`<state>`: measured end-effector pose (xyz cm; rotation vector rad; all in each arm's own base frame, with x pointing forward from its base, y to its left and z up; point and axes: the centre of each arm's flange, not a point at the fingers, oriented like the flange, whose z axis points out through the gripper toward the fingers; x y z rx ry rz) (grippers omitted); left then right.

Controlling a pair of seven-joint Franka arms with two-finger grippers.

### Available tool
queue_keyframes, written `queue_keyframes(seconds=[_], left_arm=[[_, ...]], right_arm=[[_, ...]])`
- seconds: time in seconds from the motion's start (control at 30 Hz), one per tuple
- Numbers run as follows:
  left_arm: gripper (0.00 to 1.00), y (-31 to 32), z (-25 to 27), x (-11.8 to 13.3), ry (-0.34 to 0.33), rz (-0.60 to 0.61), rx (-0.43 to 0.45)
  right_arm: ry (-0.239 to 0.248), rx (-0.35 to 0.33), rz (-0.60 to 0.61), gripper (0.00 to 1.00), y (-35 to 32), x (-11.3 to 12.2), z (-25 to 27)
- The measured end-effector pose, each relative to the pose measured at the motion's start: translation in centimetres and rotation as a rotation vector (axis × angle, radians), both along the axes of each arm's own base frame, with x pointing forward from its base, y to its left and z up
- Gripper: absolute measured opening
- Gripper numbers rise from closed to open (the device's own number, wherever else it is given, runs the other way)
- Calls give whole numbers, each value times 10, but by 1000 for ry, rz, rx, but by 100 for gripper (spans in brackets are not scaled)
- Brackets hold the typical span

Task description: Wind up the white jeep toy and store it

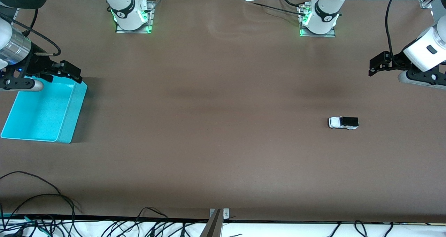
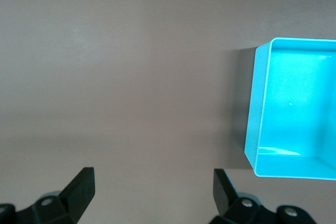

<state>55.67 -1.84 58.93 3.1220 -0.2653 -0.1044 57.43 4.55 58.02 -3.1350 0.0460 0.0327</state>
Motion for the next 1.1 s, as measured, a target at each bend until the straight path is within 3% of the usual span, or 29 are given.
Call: queue_keyframes(seconds=[1.1], left_arm=[[100,5,-8,3,37,5,-1]], right_arm=[[0,0,3,100,2,0,0]])
